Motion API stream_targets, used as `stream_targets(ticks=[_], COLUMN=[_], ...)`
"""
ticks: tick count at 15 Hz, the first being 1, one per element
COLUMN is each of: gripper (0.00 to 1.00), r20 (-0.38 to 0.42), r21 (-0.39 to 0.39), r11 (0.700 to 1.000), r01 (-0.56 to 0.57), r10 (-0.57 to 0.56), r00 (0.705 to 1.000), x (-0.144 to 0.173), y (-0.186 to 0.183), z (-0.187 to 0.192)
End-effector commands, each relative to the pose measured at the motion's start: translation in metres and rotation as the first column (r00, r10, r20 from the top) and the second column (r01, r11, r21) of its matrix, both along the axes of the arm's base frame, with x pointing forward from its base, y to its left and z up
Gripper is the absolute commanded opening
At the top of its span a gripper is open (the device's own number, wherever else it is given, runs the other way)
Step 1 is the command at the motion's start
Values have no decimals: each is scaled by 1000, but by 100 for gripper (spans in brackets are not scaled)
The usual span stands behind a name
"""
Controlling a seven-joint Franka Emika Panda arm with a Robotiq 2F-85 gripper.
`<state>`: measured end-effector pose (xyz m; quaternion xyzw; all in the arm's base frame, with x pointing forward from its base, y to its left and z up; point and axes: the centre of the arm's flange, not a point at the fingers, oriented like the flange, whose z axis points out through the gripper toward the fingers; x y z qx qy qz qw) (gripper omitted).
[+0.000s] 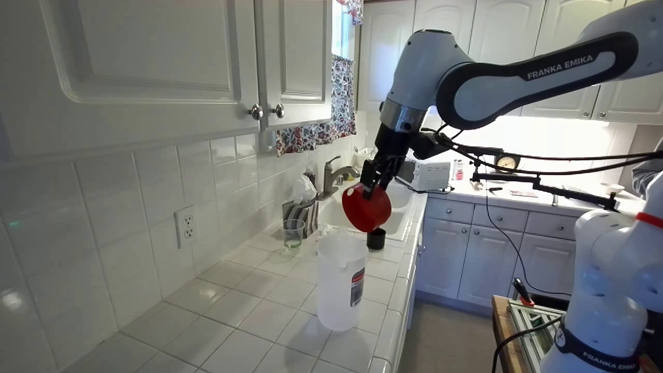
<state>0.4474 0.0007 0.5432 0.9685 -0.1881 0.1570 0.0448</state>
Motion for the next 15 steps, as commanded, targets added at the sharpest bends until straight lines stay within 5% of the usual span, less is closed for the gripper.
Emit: stream_targets(ticks=[1, 13, 14, 15], gripper=[39, 39, 64, 64], r20=[-22, -104, -110, -111], r21=[16, 12, 13, 12], r11=[1000, 1000, 1000, 1000], r01=[-15, -4, -2, -2], r10=[16, 6, 3, 4], r00=[1000, 995, 994, 994], x=[-21, -34, -35, -34], y=[-26, -71, -72, -72], z=[-8, -49, -52, -52])
